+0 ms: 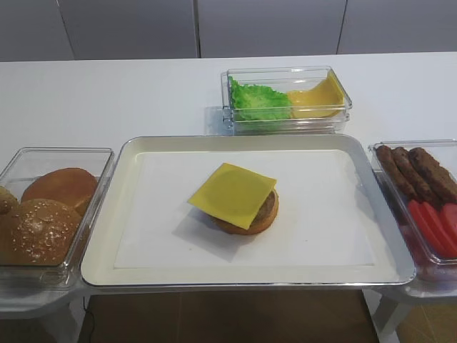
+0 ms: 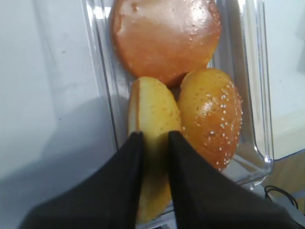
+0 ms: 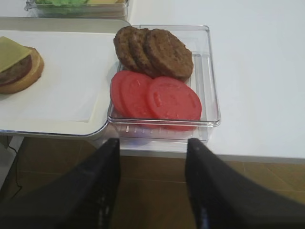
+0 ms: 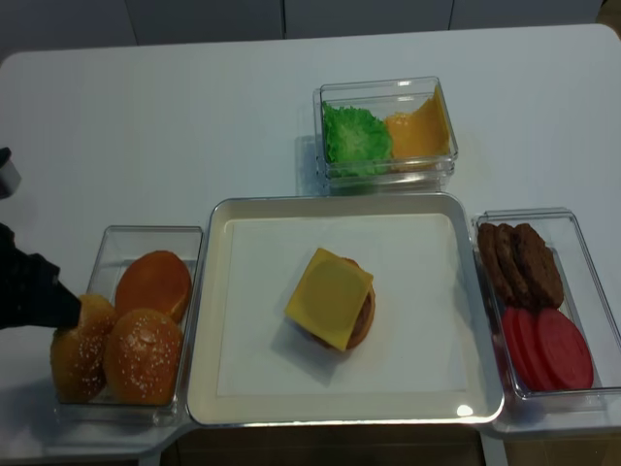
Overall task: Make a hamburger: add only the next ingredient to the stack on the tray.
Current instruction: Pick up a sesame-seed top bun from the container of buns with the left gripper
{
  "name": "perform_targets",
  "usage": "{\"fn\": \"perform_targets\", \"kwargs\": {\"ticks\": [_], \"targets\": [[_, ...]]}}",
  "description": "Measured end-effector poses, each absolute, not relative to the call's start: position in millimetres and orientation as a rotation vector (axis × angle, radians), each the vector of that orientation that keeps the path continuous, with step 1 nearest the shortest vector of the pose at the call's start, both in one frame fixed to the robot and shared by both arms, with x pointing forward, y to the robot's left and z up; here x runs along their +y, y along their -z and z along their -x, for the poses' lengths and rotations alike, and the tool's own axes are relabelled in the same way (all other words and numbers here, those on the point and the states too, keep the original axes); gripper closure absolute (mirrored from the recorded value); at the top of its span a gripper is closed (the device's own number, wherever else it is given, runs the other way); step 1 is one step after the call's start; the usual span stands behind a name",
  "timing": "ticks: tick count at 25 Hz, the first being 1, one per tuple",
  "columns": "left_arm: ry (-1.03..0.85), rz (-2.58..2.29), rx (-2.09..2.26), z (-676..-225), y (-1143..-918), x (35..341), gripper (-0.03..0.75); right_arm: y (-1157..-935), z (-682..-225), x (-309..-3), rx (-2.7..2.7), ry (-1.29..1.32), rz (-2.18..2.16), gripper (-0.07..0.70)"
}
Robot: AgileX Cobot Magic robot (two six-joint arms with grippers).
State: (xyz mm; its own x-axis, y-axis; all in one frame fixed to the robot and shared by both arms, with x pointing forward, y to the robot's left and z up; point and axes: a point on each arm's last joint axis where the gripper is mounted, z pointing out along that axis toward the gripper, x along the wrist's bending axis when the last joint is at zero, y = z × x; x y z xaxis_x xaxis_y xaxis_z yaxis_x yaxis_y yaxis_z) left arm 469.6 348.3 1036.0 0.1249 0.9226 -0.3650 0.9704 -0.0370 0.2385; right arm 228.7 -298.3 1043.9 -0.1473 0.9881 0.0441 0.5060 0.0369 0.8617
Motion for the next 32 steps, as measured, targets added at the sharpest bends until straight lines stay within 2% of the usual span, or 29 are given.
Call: {"fn": "perform_targets", "kwargs": {"ticks": [10, 27, 32], "targets": [[0.159, -1.979, 1.844, -469.2, -1036.2, 348.0, 0.374, -1043.9, -228.7, -298.3, 1.717, -1.027, -1.518, 0.276], [0.158, -1.985, 1.843, -469.1, -1036.1, 347.8, 0.356, -1043.9, -228.7, -298.3, 1.717, -1.027, -1.518, 0.276], [0.157, -1.988, 1.834, -469.3, -1036.2, 347.5, 0.317, -1043.9, -228.7, -298.3, 1.717, -1.027, -1.518, 0.276]]}}
